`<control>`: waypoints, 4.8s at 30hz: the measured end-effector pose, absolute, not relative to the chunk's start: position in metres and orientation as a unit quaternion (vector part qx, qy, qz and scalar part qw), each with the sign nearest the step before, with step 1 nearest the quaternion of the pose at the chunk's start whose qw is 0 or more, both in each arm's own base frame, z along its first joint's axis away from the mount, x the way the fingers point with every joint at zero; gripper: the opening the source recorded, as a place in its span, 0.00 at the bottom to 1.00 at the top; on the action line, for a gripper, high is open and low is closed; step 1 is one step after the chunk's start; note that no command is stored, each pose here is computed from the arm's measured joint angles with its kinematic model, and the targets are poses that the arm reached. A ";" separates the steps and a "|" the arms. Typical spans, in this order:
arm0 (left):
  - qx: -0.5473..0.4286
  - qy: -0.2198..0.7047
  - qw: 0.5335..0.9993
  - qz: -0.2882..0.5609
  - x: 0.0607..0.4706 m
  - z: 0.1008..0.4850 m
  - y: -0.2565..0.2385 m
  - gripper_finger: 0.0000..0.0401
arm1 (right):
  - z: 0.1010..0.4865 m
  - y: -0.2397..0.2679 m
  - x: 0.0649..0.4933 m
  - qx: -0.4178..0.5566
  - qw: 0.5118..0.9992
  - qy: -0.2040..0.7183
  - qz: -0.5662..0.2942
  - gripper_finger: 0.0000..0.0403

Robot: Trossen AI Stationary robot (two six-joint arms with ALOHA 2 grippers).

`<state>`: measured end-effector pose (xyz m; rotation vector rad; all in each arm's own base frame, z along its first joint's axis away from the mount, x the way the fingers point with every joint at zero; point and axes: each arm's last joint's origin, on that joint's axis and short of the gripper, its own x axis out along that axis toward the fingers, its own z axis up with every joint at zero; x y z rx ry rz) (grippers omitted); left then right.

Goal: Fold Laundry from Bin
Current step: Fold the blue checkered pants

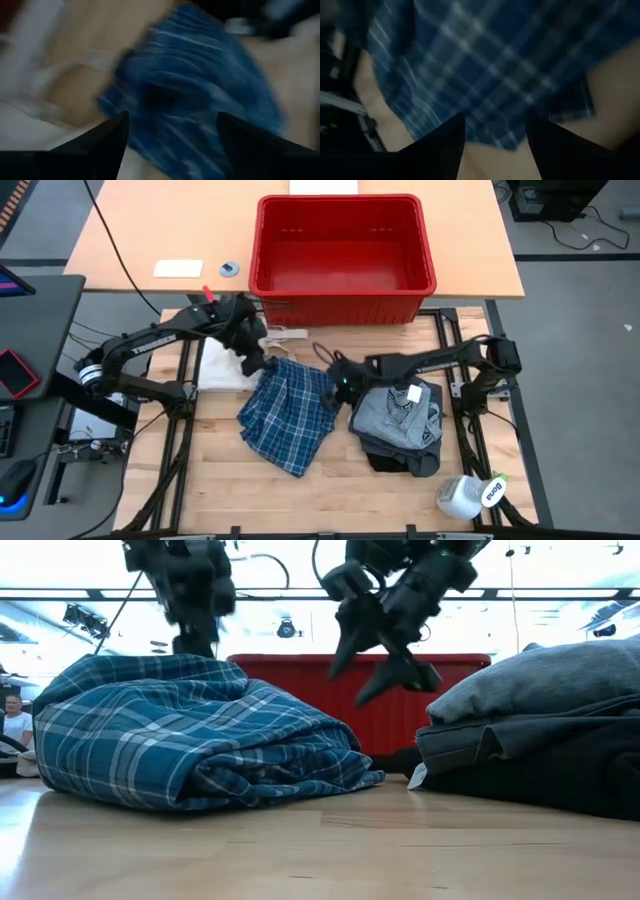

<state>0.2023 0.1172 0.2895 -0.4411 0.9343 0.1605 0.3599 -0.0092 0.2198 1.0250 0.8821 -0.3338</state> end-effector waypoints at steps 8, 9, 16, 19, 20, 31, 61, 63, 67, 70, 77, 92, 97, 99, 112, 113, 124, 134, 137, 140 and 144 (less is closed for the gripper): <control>-0.365 0.469 0.804 0.021 0.193 0.289 0.077 0.71 | 0.215 0.027 0.358 0.427 0.792 0.399 -0.176 0.54; -0.374 0.475 0.796 0.018 0.194 0.285 0.070 0.70 | 0.215 0.027 0.358 0.425 0.793 0.396 -0.184 0.54; -0.352 0.468 0.808 0.070 0.219 0.257 0.046 0.67 | 0.215 0.026 0.358 0.428 0.792 0.385 -0.202 0.54; -0.352 0.475 0.801 0.097 0.227 0.240 0.042 0.65 | 0.215 0.026 0.358 0.429 0.791 0.385 -0.203 0.54; -0.353 0.471 0.802 0.104 0.230 0.236 0.042 0.64 | 0.215 0.026 0.358 0.430 0.791 0.385 -0.203 0.54; -0.288 0.496 0.815 0.083 0.238 0.212 0.046 0.05 | 0.215 0.027 0.358 0.433 0.790 0.385 -0.201 0.54; -0.053 0.527 0.843 -0.093 0.175 0.276 0.050 0.00 | 0.145 0.039 0.372 0.325 0.858 0.360 -0.170 0.51; -0.049 0.527 0.844 -0.089 0.176 0.277 0.051 0.00 | 0.139 0.038 0.375 0.311 0.865 0.355 -0.170 0.51; -0.050 0.528 0.844 -0.086 0.176 0.277 0.051 0.00 | 0.130 0.036 0.383 0.282 0.884 0.331 -0.174 0.51; -0.056 0.529 0.843 -0.083 0.176 0.277 0.051 0.00 | 0.117 0.030 0.387 0.260 0.891 0.324 -0.185 0.51; -0.058 0.528 0.844 -0.071 0.177 0.277 0.052 0.01 | 0.107 0.023 0.401 0.244 0.899 0.311 -0.188 0.36; -0.046 0.527 0.849 -0.009 0.179 0.278 0.058 0.02 | 0.211 0.053 0.396 0.249 0.921 0.290 -0.078 0.01; -0.033 0.485 0.872 -0.061 0.184 0.282 0.057 0.02 | 0.231 0.070 0.389 0.289 0.912 0.289 -0.016 0.01; -0.007 0.475 0.875 -0.090 0.184 0.283 0.056 0.02 | 0.230 0.077 0.387 0.298 0.906 0.300 0.003 0.01; 0.014 0.508 0.860 -0.057 0.180 0.281 0.057 0.02 | 0.212 0.053 0.379 0.254 0.894 0.346 -0.128 0.03; 0.010 0.517 0.854 -0.049 0.179 0.280 0.057 0.02 | 0.212 0.047 0.380 0.254 0.894 0.345 -0.133 0.03; -0.070 0.537 0.840 0.024 0.176 0.278 0.058 0.05 | 0.217 0.035 0.387 0.279 0.897 0.338 -0.052 0.07; -0.069 0.543 0.835 0.066 0.175 0.278 0.060 0.69 | 0.216 0.036 0.386 0.286 0.893 0.339 -0.071 0.23; -0.061 0.552 0.827 0.088 0.172 0.284 0.063 0.86 | 0.216 0.036 0.386 0.289 0.892 0.339 -0.073 0.27; -0.059 0.545 0.829 0.109 0.171 0.300 0.065 0.96 | 0.216 0.036 0.386 0.291 0.892 0.338 -0.076 0.28; -0.122 0.476 0.866 0.091 0.177 0.329 0.061 0.98 | 0.216 0.036 0.386 0.289 0.894 0.332 -0.083 0.28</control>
